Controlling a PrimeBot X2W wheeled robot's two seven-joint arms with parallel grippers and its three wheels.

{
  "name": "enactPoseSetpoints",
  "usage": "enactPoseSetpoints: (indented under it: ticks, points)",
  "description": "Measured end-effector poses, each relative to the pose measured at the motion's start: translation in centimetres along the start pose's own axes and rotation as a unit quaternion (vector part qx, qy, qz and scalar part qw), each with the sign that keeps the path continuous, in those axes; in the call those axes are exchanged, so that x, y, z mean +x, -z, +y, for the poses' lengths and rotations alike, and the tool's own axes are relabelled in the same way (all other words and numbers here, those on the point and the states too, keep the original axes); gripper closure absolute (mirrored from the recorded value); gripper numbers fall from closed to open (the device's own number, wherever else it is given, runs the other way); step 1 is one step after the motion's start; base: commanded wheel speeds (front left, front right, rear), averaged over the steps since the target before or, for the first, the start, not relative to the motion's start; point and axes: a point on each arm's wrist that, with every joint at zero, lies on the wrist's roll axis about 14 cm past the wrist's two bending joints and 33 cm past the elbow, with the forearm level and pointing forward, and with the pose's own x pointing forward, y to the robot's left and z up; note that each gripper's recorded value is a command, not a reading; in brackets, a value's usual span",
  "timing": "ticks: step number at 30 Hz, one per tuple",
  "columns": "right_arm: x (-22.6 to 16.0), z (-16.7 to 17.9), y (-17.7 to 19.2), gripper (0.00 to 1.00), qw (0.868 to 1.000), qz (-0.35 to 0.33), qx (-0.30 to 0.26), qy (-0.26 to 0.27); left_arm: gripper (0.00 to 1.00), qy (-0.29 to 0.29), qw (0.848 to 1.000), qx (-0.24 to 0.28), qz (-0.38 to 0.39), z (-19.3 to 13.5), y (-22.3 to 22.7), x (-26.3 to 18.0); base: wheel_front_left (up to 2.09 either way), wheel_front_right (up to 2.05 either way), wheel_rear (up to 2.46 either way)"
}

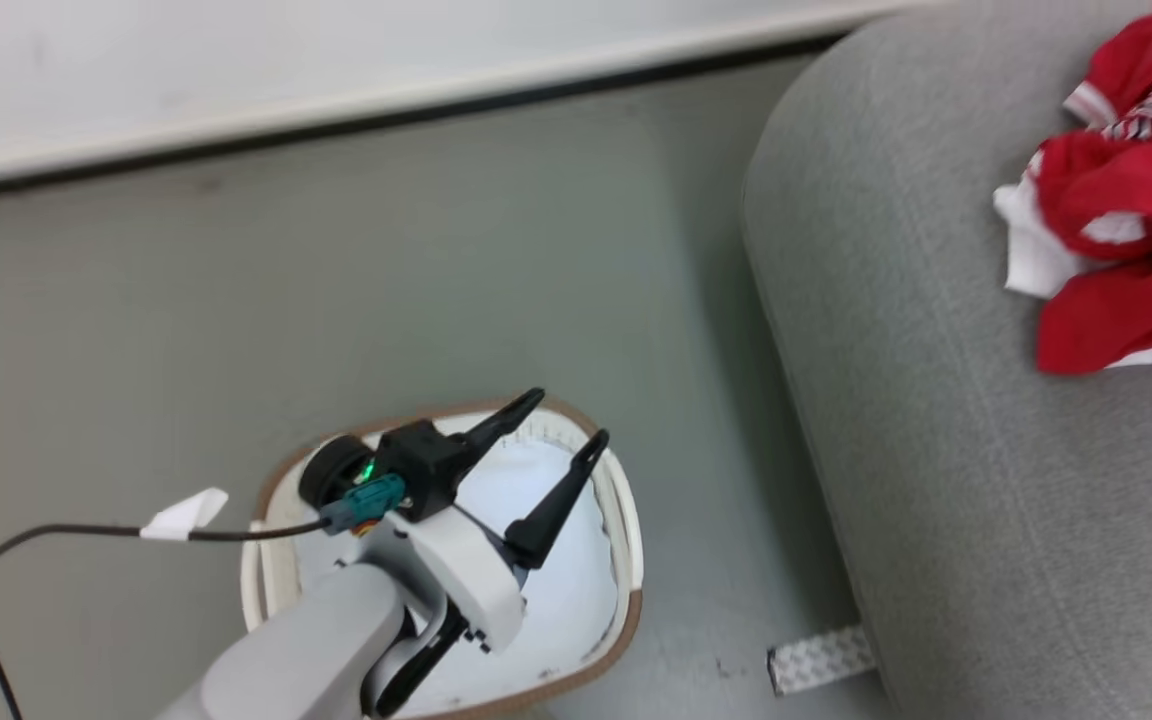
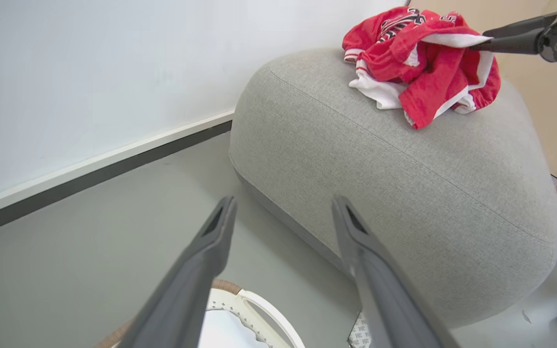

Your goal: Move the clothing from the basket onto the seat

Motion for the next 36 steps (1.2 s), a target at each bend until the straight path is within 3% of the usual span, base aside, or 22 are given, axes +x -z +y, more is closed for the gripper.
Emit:
enactPoseSetpoints:
  ticks: [8, 16, 23, 28, 33, 36]
  points:
    - [-5.0, 0.1, -4.1, 0.0, 0.996, -0.086, -0.017, -0.025, 0.0, -0.055, 0.998, 0.024, -0.03, 0.2, -4.0, -2.7, 0.0, 0.0, 0.0]
    - [-9.8, 3.1, -9.8, 0.0, 0.971, -0.229, -0.014, -0.071, 0.0, -0.135, 0.986, 0.041, -0.09, 1.6, -9.2, -7.1, 0.0, 0.0, 0.0]
    - [-12.9, 8.5, -12.3, 0.0, 0.936, -0.323, 0.028, -0.136, 0.0, -0.234, 0.962, 0.047, -0.13, 4.4, -11.5, -13.6, 0.0, 0.0, 0.0]
    - [-14.4, 12.1, -12.7, 0.0, 0.91, -0.372, 0.072, -0.168, 0.0, -0.309, 0.935, 0.04, -0.167, 6.4, -12.9, -18.5, 0.0, 0.0, 0.0]
    - [-15.1, 14.9, -11.0, 0.0, 0.894, -0.391, 0.128, -0.18, 0.0, -0.365, 0.91, 0.035, -0.191, 7.3, -12.8, -22.5, 0.0, 0.0, 0.0]
    - [-15.4, 16.4, -9.4, 0.0, 0.891, -0.388, 0.154, -0.18, 0.0, -0.393, 0.897, 0.035, -0.199, 7.4, -12.3, -24.5, 0.0, 0.0, 0.0]
